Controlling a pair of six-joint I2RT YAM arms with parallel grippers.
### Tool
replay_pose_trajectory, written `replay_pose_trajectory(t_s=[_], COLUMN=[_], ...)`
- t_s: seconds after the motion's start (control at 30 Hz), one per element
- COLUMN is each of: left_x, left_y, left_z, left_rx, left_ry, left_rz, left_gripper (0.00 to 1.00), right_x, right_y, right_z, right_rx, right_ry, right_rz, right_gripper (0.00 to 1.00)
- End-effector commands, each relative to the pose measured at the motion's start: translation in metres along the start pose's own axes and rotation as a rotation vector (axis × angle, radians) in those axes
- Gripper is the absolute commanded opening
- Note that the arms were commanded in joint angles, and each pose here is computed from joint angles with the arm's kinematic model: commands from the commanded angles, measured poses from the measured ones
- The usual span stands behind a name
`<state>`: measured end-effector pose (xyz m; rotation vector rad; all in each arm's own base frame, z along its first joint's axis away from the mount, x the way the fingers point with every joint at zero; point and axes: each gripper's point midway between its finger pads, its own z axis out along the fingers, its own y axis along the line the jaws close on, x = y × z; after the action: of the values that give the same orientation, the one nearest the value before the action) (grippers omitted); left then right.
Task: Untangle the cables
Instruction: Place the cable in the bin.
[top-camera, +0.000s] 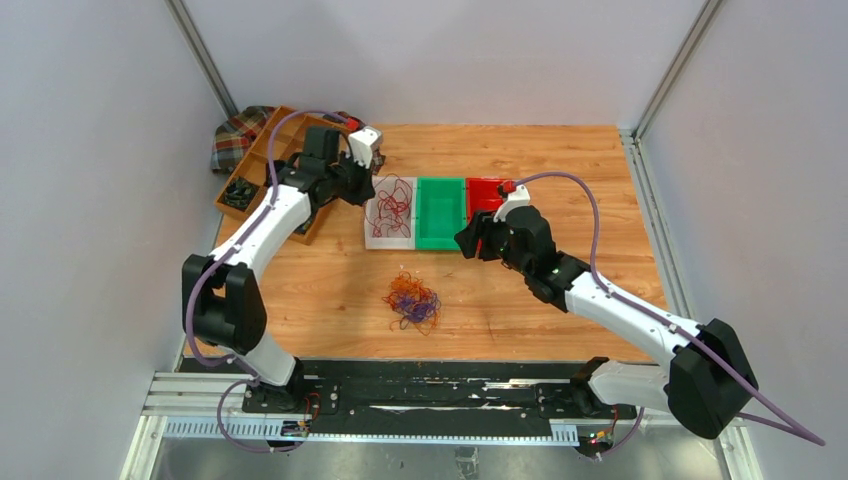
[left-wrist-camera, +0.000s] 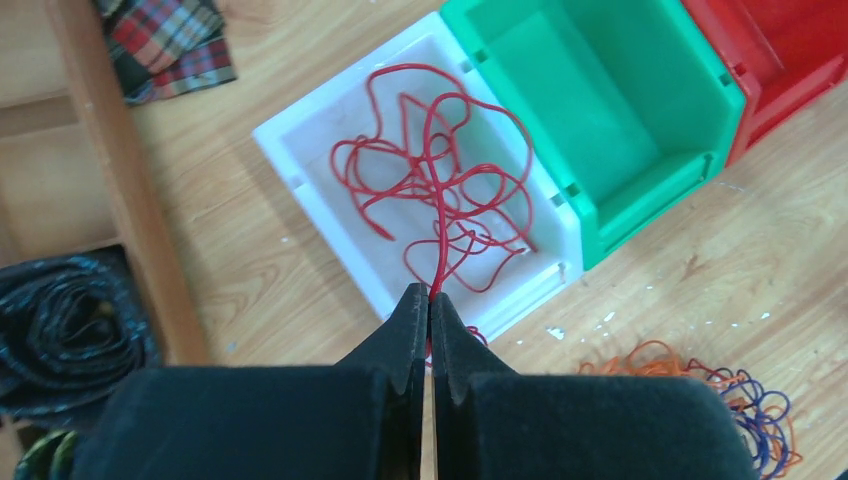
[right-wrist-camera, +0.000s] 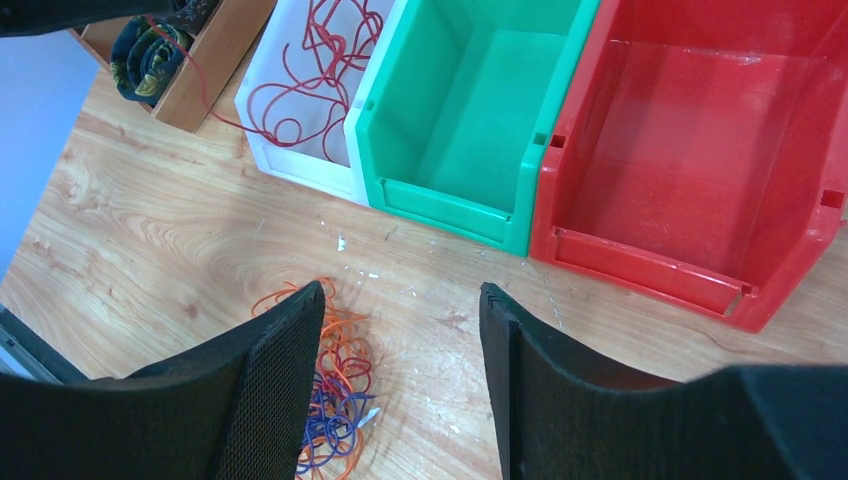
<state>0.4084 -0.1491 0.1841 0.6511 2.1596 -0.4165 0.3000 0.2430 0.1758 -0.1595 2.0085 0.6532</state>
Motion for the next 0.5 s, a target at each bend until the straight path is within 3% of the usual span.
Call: replay_pose_trajectory(t_s=[0.0, 0.2, 0.47], left_x=[-0.005, -0.004, 0.011], left_y=[-0.011, -0.01, 0.021], left_z=[0.021, 0.055, 0.089], left_rx=[0.017, -0.024, -0.206], left_ry=[0.01, 0.025, 0.05], left_rz=[-0.003, 0.012, 0.059], left_gripper=[0.01, 0.01, 0.01], right_x=[-0.001, 0.0, 0.004], right_y=[-0.001, -0.005, -0.007], right_z=[-0.007, -0.011, -0.007], right_rx=[0.005, 0.019, 0.029], right_ry=[-0.015, -0.015, -0.002], right_rz=[0.011, 0.006, -0.001], right_gripper=[0.58, 0.58, 0.58])
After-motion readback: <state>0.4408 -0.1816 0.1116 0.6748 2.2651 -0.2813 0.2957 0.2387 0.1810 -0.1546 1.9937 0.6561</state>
